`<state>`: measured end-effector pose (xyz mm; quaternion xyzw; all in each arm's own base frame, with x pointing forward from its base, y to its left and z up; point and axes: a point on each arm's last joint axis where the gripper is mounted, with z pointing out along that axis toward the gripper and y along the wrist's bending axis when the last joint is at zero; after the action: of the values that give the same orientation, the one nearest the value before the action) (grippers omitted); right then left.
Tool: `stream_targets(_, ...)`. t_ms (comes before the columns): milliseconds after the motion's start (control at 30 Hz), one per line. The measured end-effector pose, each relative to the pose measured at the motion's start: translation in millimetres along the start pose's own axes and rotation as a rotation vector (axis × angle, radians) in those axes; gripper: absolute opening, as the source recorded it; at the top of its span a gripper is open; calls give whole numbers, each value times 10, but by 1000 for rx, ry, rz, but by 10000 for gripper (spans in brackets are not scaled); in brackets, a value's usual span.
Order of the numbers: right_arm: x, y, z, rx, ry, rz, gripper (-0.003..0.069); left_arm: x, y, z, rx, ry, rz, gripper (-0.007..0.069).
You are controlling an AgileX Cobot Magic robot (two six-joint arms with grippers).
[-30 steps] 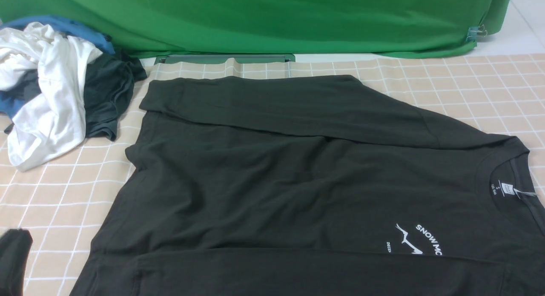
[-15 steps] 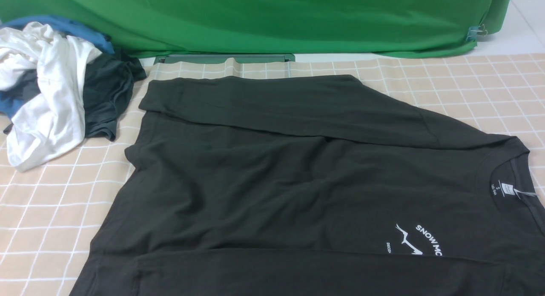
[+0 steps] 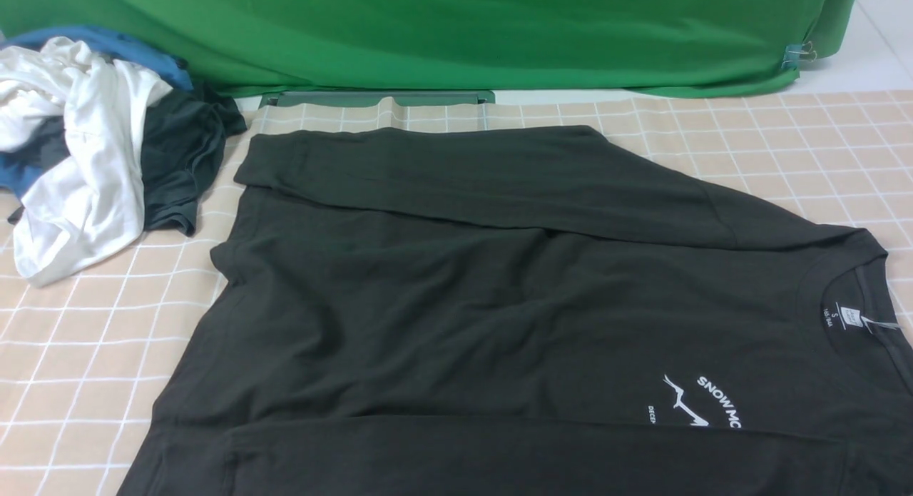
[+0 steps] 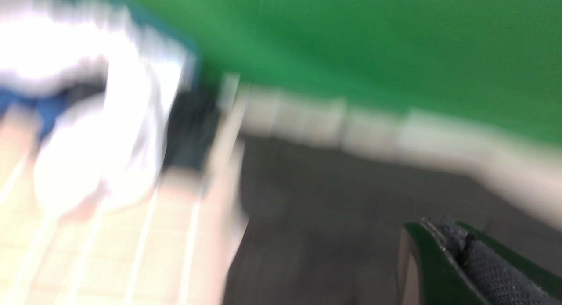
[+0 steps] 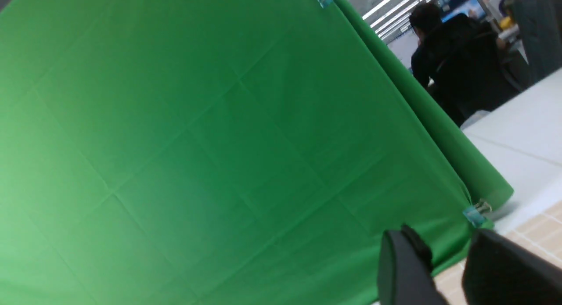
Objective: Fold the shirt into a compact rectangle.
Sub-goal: 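Grasp the left edge of the dark T-shirt lying flat on the table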
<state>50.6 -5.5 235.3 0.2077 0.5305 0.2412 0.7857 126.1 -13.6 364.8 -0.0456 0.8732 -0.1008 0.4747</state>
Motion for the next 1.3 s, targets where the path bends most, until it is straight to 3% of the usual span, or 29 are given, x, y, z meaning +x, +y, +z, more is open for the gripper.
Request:
stream_targets(100,-37,20,-1,-22,-41,1,247,116,57,392,-40,319,40,19)
stream_targets(200,-60,58,12,-19,-4,6,221,309,115,611,-59,505,43,19)
stream_targets(267,-173,193,43,-14,88,-12,166,494,159,694,-70,603,34,19)
stream_targets(333,-350,388,109,-6,242,-128,71,691,219,737,-94,680,41,19)
stream_targets(400,-418,466,156,-8,310,-177,45,787,253,756,-110,718,49,19)
stream_targets(533,-498,693,441,-13,625,-286,38,948,335,856,-142,791,99,19)
stream_targets(733,-181,803,770,-80,916,-377,38,978,331,1146,-72,809,146,29)
stream_targets(867,19,876,877,-146,982,-393,38,1034,371,1374,-56,836,197,117)
stream_targets(1133,228,1004,969,-238,1003,-393,38,1074,396,1596,-4,814,298,370)
stream_targets(1300,283,1017,1006,-244,1004,-393,38,1092,372,1673,40,799,299,400)
